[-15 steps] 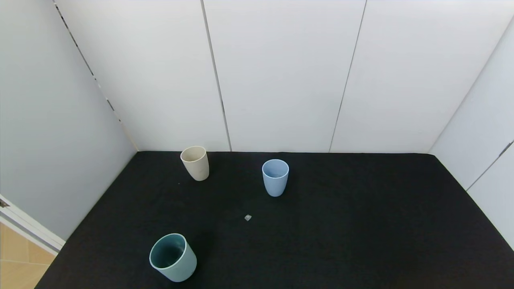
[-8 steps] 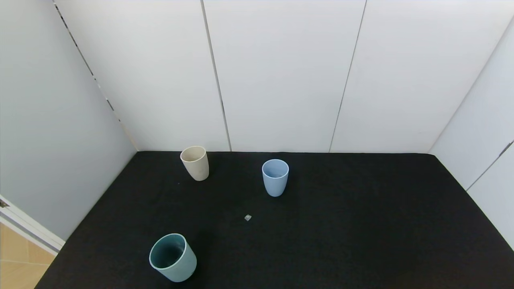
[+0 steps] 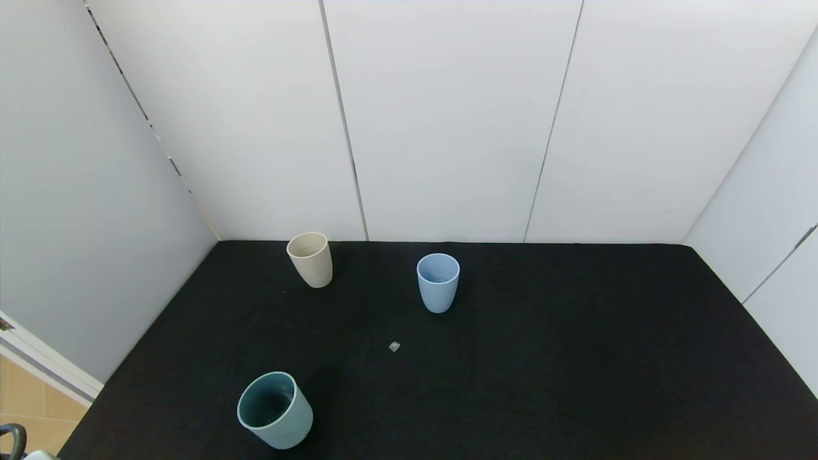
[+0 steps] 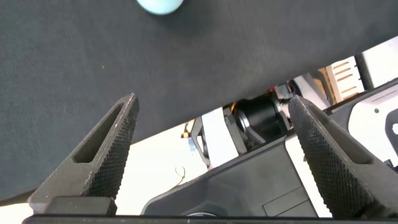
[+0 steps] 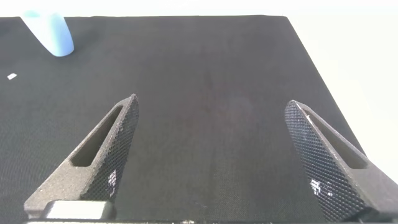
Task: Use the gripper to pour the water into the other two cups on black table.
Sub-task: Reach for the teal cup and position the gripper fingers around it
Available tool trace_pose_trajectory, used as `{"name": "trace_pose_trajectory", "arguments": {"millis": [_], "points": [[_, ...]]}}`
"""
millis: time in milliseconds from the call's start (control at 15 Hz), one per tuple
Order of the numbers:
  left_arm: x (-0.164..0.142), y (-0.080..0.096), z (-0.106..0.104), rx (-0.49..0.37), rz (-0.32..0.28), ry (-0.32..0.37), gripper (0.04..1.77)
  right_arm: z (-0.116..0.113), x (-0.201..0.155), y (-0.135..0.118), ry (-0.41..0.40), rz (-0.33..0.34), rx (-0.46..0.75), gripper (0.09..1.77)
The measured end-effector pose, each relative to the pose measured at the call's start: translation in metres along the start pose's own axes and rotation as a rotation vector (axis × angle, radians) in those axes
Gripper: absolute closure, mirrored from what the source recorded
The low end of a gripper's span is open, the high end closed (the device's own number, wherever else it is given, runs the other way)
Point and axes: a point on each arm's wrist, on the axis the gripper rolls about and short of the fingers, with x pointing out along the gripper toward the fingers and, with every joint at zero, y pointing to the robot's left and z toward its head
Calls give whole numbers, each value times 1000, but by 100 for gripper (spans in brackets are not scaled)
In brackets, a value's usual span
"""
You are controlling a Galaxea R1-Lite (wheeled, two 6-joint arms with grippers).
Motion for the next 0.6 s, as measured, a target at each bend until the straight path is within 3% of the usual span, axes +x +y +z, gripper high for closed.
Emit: {"name": "trace_pose_trajectory", "arguments": {"millis": [200, 467, 600], "points": [[5, -4, -1, 28, 11, 28, 9, 0, 0, 0, 0, 0, 0, 15], [25, 0, 11, 7, 22, -9, 9, 0, 0, 0, 0, 0, 0, 15], [36, 2, 15, 0, 26, 13, 9, 0, 0, 0, 0, 0, 0, 15]]}}
